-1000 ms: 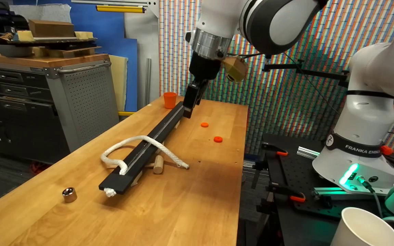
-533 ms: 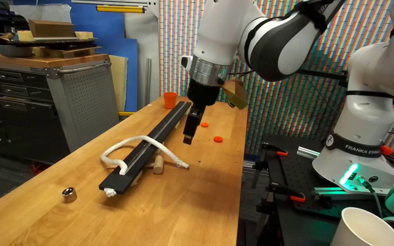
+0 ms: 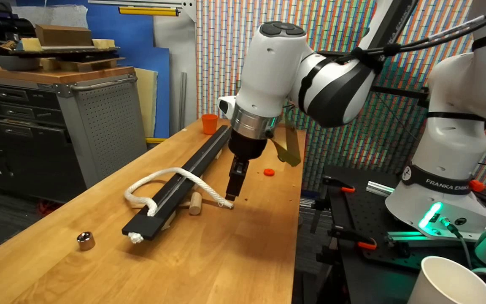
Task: Lay the white rope on the black board
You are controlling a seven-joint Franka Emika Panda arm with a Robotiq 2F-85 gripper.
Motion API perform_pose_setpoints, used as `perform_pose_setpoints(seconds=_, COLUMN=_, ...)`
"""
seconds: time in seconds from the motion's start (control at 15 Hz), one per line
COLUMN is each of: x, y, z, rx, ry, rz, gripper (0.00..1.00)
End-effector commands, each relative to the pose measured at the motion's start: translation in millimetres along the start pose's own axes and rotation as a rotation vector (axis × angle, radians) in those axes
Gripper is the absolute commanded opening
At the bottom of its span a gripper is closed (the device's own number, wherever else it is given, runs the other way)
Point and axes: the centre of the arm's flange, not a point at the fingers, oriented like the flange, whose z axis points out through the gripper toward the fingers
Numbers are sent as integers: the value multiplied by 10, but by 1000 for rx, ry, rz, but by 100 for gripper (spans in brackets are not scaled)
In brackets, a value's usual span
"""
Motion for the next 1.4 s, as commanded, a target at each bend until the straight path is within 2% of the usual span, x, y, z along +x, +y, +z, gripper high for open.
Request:
perform_pose_setpoints(seconds=0.0, x=208, y=-81, z=371, rx=-17, ry=26, rz=21, gripper=100)
perform_pose_setpoints(seconds=0.47, x=401, y=-14, z=842, rx=-38, ry=-7, rz=64, gripper=100)
perform_pose_setpoints(seconds=0.8, x=428, y=180, z=1072, rx=-60, ry=-37, rz=97, gripper=100)
perform_pose_setpoints(seconds=0.87, x=436, y=228, z=1096, rx=-65, ry=-41, rz=108, gripper=75)
perform_pose_setpoints(seconds=0.93, x=446, y=288, z=1105, rx=-71, ry=-41, rz=118, gripper=74)
perform_pose_setpoints(seconds=1.33, x=570, y=394, z=838, rx=-62, ry=-5, rz=141, gripper=26)
